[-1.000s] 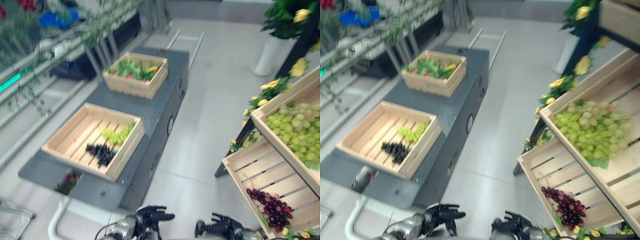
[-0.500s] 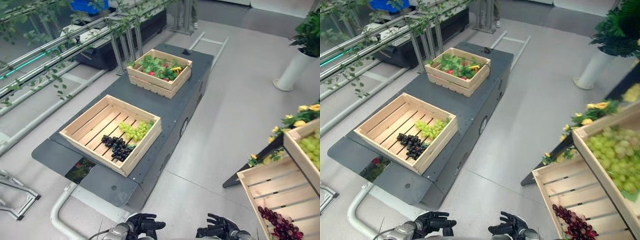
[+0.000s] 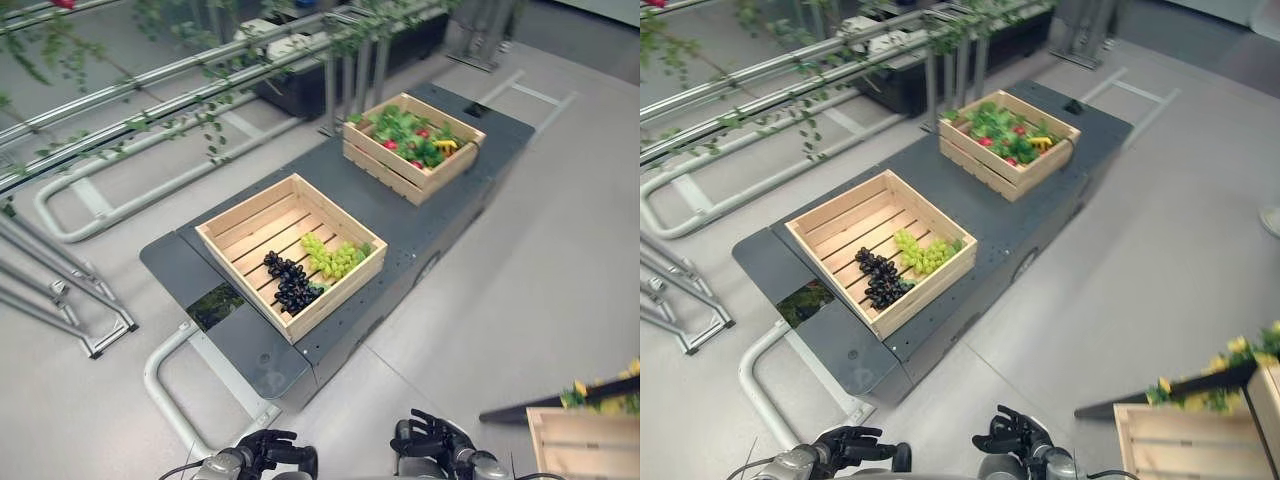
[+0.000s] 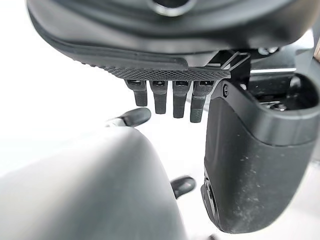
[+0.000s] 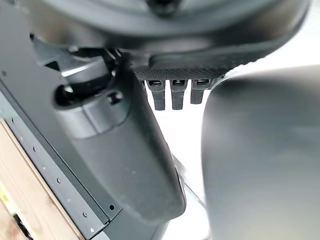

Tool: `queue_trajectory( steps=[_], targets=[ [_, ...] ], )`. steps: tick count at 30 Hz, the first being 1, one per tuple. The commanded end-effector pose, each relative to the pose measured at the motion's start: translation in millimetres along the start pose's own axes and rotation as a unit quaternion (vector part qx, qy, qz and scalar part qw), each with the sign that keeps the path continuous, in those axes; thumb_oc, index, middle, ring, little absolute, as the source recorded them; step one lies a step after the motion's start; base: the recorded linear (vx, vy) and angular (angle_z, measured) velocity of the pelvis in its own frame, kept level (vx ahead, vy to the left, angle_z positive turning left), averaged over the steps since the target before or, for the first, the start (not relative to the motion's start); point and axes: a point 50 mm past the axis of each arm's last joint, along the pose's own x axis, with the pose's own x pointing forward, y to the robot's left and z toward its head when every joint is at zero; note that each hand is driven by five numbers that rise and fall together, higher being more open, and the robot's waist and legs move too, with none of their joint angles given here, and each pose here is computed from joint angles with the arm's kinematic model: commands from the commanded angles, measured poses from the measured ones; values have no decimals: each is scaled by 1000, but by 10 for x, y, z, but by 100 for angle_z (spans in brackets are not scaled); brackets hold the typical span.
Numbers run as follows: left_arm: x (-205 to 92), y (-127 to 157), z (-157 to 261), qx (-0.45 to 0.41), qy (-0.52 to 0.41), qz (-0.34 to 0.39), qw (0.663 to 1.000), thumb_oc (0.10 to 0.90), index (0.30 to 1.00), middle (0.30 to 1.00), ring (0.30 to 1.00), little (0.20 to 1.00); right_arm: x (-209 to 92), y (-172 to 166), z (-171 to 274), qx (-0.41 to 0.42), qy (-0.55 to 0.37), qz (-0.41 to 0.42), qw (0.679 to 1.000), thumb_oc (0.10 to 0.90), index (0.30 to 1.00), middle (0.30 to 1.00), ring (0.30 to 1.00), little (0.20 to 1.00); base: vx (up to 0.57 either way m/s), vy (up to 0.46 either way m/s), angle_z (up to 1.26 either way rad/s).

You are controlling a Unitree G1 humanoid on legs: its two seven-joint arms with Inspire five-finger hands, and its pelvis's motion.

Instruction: Pick up the fruits from the basket on one side to the basket on the other side

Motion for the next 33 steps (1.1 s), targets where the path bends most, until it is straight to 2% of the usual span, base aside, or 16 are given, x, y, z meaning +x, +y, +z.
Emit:
queue_trajectory(
  steps=[1,7,9,12,16,22,27,29,30,33],
  targets=[
    [24,14,420,11,-84,-19,996,800,900,900,900,900,51,-18,415,6,-79,16,997,800,900,900,900,900,233,-353,16],
    [31,-37,549,-3,-113,-26,993,800,900,900,900,900,83,70,519,-4,-91,27,995,800,900,900,900,900,270,-490,55],
    [40,-63,635,-19,-129,-28,991,800,900,900,900,900,86,82,506,-8,-83,26,996,800,900,900,900,900,223,-389,36],
    [53,-165,885,2,-168,-45,985,800,900,900,900,900,80,37,522,-2,-83,15,996,800,900,900,900,900,160,-303,57],
    [16,-293,1157,35,-229,-57,971,800,900,900,900,900,21,-147,547,12,-99,-15,995,800,900,900,900,900,112,17,69],
    [-96,-219,1419,61,-298,-18,953,800,900,900,900,900,-36,-216,462,14,-98,-17,995,800,900,900,900,900,174,194,7],
    [-396,-38,1823,142,-403,57,902,800,900,900,900,900,-71,-166,386,35,-117,-15,992,800,900,900,900,900,164,321,-21],
    [-660,44,2098,201,-465,92,857,800,900,900,900,900,-100,-140,362,37,-129,-6,991,800,900,900,900,900,57,202,-8],
    [-699,56,2140,207,-470,96,853,800,900,900,900,900,-102,-138,359,37,-130,-4,991,800,900,900,900,900,14,117,-10],
    [-1033,137,2427,281,-522,132,794,800,900,900,900,900,-118,-149,366,26,-136,2,990,800,900,900,900,900,-9,67,-9]
  ],
)
